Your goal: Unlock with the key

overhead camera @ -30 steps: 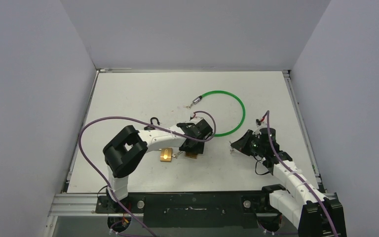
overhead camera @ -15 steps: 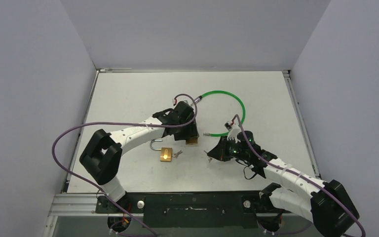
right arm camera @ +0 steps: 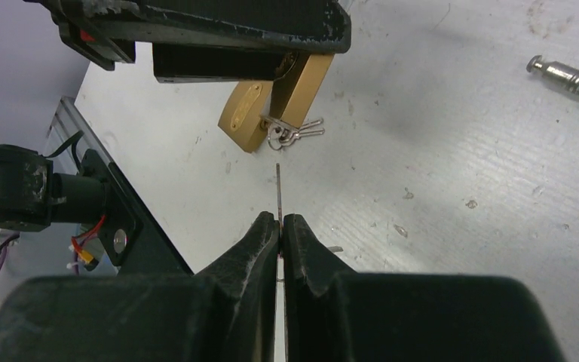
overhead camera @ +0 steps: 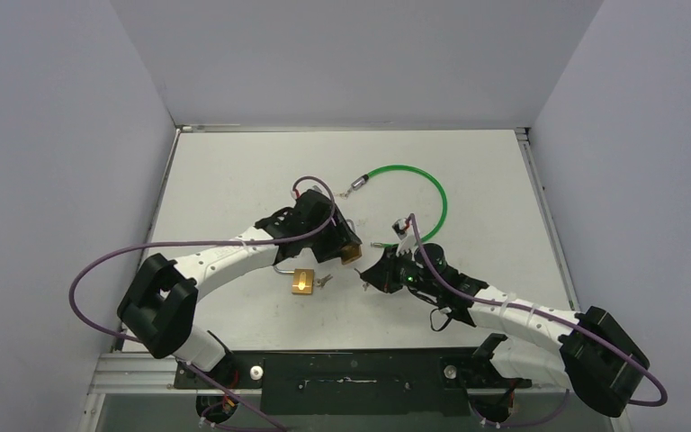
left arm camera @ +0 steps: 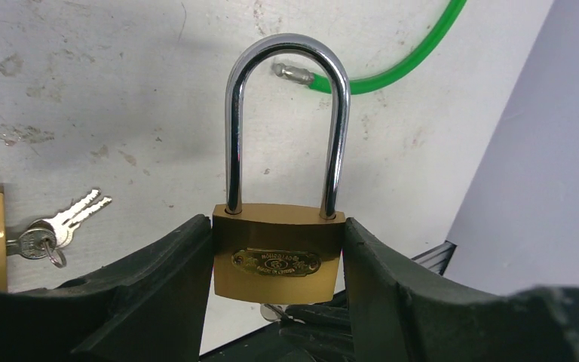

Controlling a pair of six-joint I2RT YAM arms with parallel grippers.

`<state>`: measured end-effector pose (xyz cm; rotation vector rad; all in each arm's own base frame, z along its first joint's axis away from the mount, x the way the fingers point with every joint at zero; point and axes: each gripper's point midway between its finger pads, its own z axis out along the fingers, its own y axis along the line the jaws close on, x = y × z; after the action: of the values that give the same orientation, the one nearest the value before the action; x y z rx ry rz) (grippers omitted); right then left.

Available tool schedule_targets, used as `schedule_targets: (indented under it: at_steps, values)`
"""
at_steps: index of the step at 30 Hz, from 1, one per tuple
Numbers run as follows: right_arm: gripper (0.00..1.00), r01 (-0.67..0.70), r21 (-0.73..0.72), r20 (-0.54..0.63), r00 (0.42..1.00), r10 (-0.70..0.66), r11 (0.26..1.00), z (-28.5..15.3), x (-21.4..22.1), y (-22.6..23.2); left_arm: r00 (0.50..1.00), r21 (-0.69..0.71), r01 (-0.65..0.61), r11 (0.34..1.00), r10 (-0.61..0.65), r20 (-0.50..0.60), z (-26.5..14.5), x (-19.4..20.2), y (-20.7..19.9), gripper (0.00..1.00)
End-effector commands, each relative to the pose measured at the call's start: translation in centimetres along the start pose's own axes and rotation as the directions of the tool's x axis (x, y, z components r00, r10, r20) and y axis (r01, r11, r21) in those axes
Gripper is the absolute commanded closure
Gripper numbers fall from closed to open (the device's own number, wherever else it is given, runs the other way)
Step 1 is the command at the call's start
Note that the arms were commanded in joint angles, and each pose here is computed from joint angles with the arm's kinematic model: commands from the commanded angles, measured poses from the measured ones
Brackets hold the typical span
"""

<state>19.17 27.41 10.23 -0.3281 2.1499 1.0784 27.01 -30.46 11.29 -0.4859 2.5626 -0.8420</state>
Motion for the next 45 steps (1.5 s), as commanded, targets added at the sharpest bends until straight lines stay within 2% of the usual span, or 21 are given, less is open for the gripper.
schedule_targets:
  at_steps: [1,7,17,27,45]
  values:
    - [1.00,0.032,-0.021,0.181,0.983,-0.027,0.999,0.2,-4.6,2.0,0.991,0.208,0.113,0.972,-0.125,0.044,-2.3,-2.0,-4.8,1.00]
    - [1.00,-0.001,0.002,0.210,0.978,0.000,1.000,0.4,-5.2,1.8,0.972,0.264,0.205,0.942,-0.229,0.062,-2.8,-2.7,-5.0,1.00]
    - [1.00,-0.001,-0.025,0.208,0.978,0.007,1.000,1.0,-5.6,2.7,0.959,0.290,0.255,0.923,-0.279,0.044,-3.1,-2.8,-5.3,1.00]
    - [1.00,-0.026,0.034,0.254,0.967,0.017,0.999,0.7,-6.6,1.8,0.957,0.288,0.268,0.919,-0.289,0.031,-3.2,-2.6,-5.1,1.00]
    - [1.00,-0.012,0.006,0.259,0.966,0.010,1.000,0.7,-6.9,2.5,0.953,0.278,0.283,0.918,-0.302,0.024,-3.1,-2.5,-4.5,1.00]
